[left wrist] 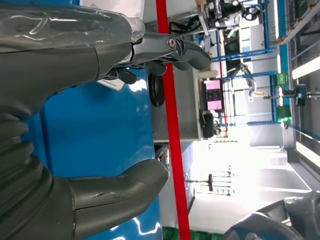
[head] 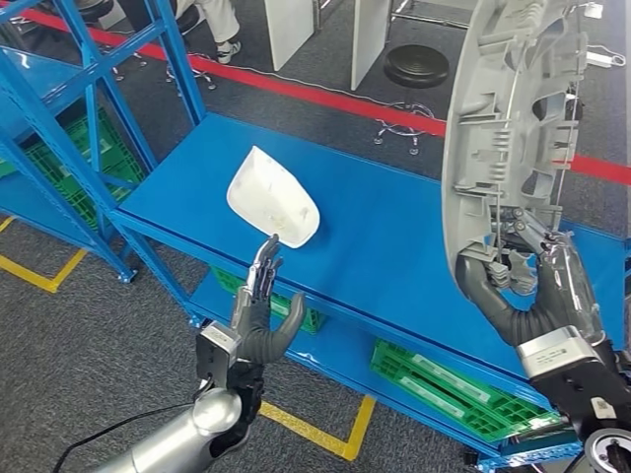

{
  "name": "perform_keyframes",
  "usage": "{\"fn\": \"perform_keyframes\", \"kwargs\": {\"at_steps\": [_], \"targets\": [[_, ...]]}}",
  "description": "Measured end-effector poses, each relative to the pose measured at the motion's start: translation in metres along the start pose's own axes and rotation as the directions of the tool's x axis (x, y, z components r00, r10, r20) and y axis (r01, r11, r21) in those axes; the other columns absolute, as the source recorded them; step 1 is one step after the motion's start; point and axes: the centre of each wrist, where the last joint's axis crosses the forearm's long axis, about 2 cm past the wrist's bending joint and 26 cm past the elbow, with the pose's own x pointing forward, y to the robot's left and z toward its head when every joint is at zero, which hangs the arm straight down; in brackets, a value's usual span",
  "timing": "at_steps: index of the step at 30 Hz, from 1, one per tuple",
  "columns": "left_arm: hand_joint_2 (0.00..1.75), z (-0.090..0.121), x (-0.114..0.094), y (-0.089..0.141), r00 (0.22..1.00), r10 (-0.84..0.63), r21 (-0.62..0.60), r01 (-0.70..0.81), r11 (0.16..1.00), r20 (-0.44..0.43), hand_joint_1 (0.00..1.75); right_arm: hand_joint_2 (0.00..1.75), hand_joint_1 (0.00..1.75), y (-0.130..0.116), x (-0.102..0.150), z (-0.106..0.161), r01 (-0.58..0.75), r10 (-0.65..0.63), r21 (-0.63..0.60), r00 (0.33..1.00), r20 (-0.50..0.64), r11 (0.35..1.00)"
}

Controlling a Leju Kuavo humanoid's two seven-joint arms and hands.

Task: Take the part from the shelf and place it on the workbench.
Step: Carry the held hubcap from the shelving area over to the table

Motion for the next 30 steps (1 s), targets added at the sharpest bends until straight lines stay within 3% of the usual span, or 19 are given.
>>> {"fn": "perform_keyframes", "kwargs": {"at_steps": [30], "targets": [[1.75, -0.011, 0.002, -0.001, 1.0, 0.008, -0.001, -0.008, 1.0, 0.015, 0.0, 1.75, 1.75, 0.005, -0.001, 0.005, 0.024, -0.024, -0.004, 1.0, -0.013, 1.0]]}}
